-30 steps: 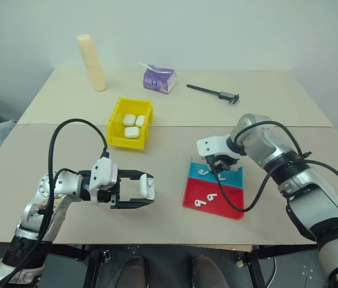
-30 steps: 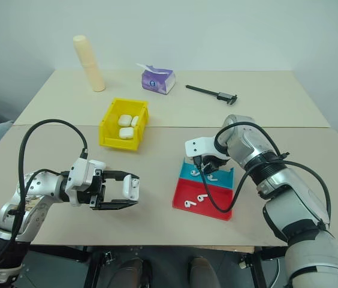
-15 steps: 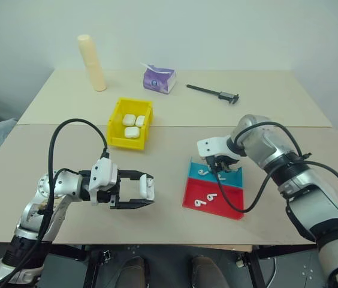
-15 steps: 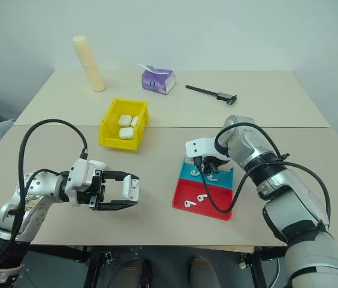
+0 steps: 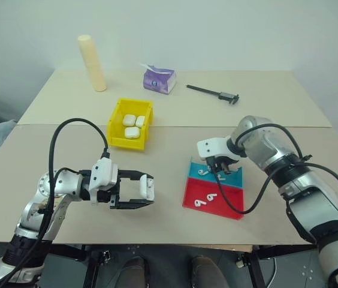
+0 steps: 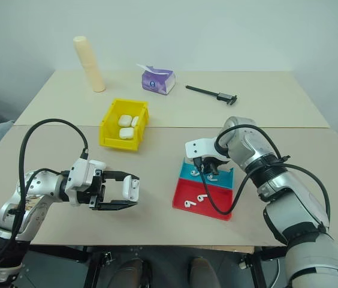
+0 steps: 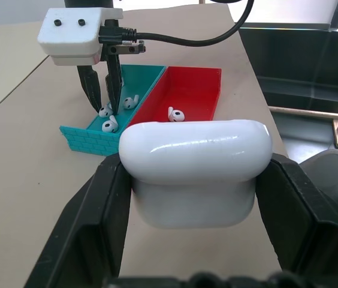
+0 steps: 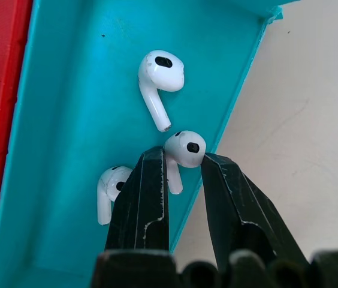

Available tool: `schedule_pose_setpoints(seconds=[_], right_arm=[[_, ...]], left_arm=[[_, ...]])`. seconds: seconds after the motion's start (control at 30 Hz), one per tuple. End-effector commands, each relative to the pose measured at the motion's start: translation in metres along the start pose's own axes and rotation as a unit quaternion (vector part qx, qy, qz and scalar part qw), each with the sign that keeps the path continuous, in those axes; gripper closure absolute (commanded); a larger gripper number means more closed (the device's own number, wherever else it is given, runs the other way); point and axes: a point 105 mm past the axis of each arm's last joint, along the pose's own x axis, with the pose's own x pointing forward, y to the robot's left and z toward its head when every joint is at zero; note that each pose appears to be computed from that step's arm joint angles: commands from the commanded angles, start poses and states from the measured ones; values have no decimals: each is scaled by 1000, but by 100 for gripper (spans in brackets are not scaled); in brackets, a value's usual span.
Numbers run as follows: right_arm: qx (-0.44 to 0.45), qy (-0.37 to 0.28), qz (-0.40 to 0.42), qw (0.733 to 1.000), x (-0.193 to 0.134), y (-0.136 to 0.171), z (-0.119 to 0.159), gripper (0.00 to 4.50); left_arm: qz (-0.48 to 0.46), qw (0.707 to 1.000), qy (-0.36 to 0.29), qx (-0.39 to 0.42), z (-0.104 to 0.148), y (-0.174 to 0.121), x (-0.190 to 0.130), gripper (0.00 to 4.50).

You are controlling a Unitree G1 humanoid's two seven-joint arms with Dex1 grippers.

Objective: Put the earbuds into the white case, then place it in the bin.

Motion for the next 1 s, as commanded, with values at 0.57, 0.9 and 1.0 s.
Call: schedule_pose_setpoints(seconds=[0.57, 0.9, 1.0], right_arm=[[77, -261, -247, 930, -142, 9, 26, 368], [169, -653, -190, 713, -182, 78, 78, 368], [181, -676, -185, 690, -175, 87, 84, 368]], left_arm=[[-32, 993, -114, 7, 52, 5, 14, 171], [-50, 980, -193, 17, 80, 18, 39, 171], [-52, 977, -204, 24, 86, 22, 44, 171]])
